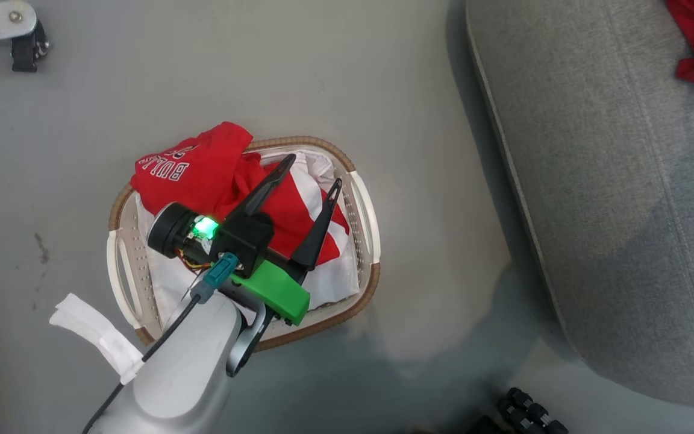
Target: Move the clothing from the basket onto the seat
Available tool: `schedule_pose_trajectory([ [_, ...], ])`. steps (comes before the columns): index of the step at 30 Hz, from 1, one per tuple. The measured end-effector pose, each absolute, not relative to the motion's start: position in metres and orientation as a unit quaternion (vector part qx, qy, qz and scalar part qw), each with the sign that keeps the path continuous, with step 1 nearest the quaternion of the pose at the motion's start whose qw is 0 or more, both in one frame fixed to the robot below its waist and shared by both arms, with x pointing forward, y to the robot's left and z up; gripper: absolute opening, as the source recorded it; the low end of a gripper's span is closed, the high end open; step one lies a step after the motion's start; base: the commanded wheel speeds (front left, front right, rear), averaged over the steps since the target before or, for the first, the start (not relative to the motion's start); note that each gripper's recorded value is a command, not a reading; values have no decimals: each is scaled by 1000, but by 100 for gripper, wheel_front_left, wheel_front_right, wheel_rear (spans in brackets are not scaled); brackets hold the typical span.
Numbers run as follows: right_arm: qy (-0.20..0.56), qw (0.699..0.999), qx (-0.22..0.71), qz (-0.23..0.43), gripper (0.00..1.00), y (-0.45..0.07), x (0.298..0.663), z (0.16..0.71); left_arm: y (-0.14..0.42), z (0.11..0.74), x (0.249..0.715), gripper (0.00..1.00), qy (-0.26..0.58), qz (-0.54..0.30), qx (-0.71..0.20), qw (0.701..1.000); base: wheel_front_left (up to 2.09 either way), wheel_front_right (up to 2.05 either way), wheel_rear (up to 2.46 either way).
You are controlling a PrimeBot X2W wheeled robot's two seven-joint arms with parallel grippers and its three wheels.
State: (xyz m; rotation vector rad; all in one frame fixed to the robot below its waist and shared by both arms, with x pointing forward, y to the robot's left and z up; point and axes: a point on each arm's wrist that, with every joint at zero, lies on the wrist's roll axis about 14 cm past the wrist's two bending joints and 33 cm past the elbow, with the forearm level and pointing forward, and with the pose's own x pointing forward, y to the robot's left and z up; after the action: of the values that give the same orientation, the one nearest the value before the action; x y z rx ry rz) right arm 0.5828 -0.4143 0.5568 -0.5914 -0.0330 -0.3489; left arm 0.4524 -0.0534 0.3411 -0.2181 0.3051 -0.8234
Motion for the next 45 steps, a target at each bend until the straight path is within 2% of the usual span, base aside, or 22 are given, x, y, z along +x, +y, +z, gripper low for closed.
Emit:
schedule_pose_trajectory([
  [7,100,947,-250,-174,0,-417,563,447,-43,314,451,100,175,-383,-109,900,0,0,0],
  [12,135,942,-245,-185,0,-424,540,424,-41,314,452,100,174,-381,-106,902,0,0,0],
  [13,137,941,-245,-187,19,-425,535,423,-41,314,452,100,174,-381,-106,902,0,0,0],
  [14,138,941,-244,-189,33,-425,531,422,-42,315,451,100,174,-381,-106,902,0,0,0],
  [15,138,941,-243,-190,100,-425,528,422,-42,316,451,100,174,-381,-106,902,0,0,0],
  [28,135,943,-228,-198,100,-418,469,431,-39,355,447,100,146,-368,-114,911,0,0,0],
  [37,78,956,-226,-170,100,-397,466,477,-15,393,442,100,117,-325,-118,931,0,0,0],
  [45,-4,975,-193,-114,100,-342,481,527,25,430,432,100,81,-259,-119,955,0,0,0],
])
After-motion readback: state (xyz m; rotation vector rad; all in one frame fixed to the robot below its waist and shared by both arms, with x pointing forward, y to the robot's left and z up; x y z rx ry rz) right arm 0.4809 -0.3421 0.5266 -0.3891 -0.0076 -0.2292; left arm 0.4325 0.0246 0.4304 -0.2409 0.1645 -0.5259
